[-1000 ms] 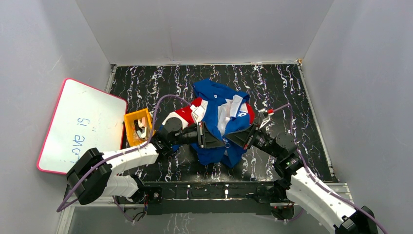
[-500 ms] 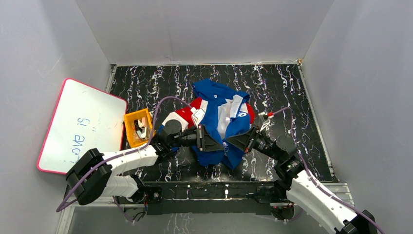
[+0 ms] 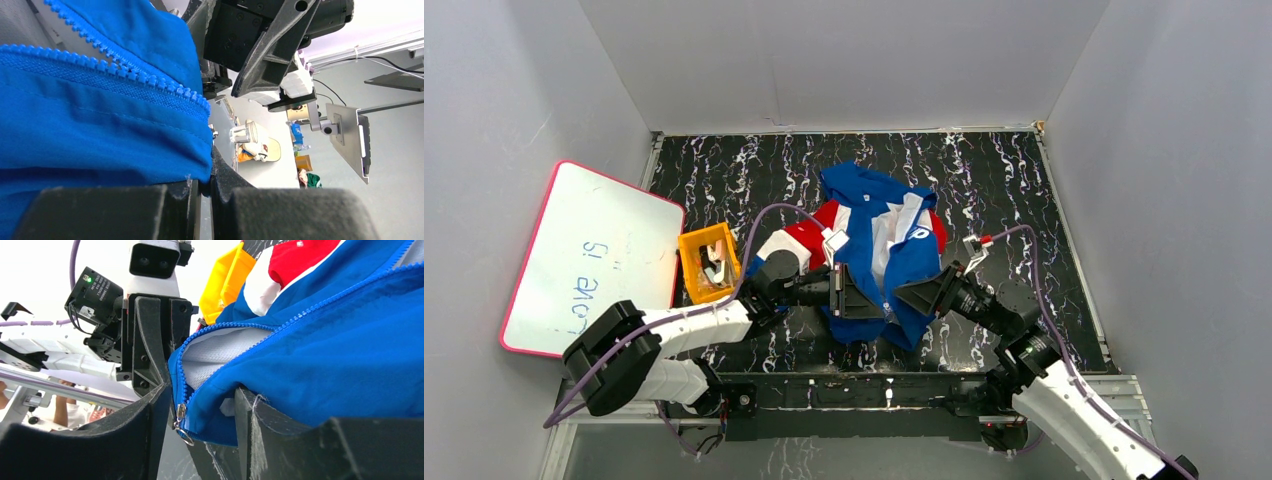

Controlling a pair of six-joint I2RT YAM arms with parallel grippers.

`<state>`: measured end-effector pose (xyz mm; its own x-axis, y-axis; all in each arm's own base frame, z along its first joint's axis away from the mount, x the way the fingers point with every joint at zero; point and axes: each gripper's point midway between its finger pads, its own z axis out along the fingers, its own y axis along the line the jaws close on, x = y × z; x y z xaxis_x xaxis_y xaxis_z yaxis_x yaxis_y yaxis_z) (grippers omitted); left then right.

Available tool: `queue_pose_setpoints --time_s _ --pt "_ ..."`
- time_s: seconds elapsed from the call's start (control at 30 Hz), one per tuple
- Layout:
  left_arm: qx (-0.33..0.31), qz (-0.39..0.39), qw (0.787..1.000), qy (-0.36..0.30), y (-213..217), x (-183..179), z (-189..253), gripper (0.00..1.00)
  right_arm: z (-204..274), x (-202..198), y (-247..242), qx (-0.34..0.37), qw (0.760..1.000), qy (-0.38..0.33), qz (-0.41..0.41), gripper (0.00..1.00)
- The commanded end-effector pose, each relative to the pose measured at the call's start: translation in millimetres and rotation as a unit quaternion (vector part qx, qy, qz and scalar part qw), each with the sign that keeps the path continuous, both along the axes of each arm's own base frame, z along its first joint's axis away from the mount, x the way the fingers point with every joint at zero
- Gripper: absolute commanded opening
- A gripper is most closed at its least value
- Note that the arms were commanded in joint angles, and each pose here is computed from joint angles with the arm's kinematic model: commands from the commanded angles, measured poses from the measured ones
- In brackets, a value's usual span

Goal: Zip up the jacket

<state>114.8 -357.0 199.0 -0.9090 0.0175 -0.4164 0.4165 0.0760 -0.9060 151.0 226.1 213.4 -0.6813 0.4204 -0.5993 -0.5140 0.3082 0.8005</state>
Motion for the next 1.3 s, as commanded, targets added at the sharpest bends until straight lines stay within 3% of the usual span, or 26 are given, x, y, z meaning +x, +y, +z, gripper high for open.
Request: queue_pose_setpoints --time_s 0.0,0.23,0.43,0.73,0.97,1.27 --pt "-0.028 -0.023 0.999 -0.015 -1.2 -8.0 13.4 0.0 21.2 -5.9 -8.9 -0.019 0.999 -0.026 -0.007 0.59" --pt "-0.03 -0.024 0.999 -0.011 -2.1 -7.4 13.6 0.0 27.6 -28.4 -20.0 -0.074 0.995 -0.055 0.02 0.7" --pt "-0.038 -0.009 0.999 0.009 0.0 0.1 15.9 0.0 37.7 -53.3 -17.0 -0.113 0.983 -0.104 0.101 0.73" --pt "-0.054 0.014 0.997 0.056 11.8 20.9 20.5 0.0 56.6 -36.2 -24.1 -0.174 0.959 -0.209 0.078 0.74" --pt "-0.063 0.028 0.992 0.109 25.0 35.1 22.6 0.0 80.8 -19.8 -18.8 -0.191 0.923 -0.327 0.071 0.75" --pt "-0.069 0.047 0.983 0.162 48.5 52.5 23.2 0.0 93.9 -14.2 -8.8 -0.21 0.847 -0.479 0.097 0.76"
